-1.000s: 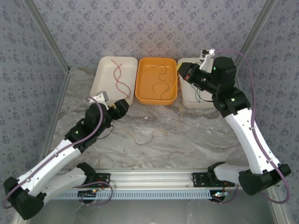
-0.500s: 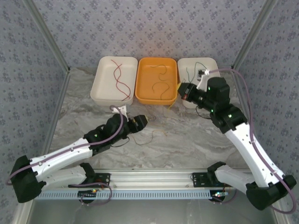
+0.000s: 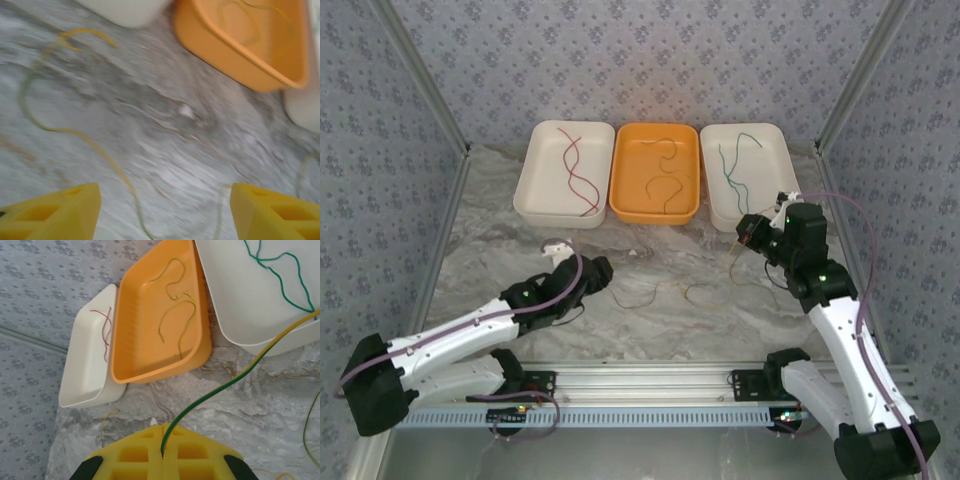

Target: Untangle the cables

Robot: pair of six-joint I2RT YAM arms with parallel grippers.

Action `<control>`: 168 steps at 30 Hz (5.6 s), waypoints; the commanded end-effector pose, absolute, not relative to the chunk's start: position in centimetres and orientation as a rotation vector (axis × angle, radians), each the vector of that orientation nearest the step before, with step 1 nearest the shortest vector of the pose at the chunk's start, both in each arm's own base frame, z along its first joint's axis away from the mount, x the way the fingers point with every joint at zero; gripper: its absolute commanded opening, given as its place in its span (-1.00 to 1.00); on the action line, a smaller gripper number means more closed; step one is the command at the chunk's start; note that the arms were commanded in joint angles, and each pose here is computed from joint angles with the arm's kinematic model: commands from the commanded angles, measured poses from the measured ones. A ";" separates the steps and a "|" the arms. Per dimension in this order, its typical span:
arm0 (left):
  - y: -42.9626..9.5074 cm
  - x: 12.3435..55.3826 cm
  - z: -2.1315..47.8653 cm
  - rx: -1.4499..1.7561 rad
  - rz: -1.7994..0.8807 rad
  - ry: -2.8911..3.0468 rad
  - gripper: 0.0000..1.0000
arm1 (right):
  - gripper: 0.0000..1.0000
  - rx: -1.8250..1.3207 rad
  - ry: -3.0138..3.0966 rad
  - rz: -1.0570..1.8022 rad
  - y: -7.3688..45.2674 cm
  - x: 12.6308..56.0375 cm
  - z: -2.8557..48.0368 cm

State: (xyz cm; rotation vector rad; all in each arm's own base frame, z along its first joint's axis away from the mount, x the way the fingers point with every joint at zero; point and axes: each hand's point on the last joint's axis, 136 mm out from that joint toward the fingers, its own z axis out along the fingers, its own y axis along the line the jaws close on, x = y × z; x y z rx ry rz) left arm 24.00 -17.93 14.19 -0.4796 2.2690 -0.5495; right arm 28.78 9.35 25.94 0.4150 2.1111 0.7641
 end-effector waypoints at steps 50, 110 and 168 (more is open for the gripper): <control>-40.2 16.4 8.6 -0.145 -0.800 2.739 -0.30 | -1.00 0.392 2.245 0.710 9.1 28.5 21.2; -26.0 28.2 30.1 -0.759 -1.050 2.143 -0.84 | -1.00 0.059 1.784 1.122 17.6 28.9 47.3; -14.2 24.7 -1.0 -1.013 -0.236 2.465 -1.00 | -1.00 0.086 1.075 1.171 9.5 27.4 74.1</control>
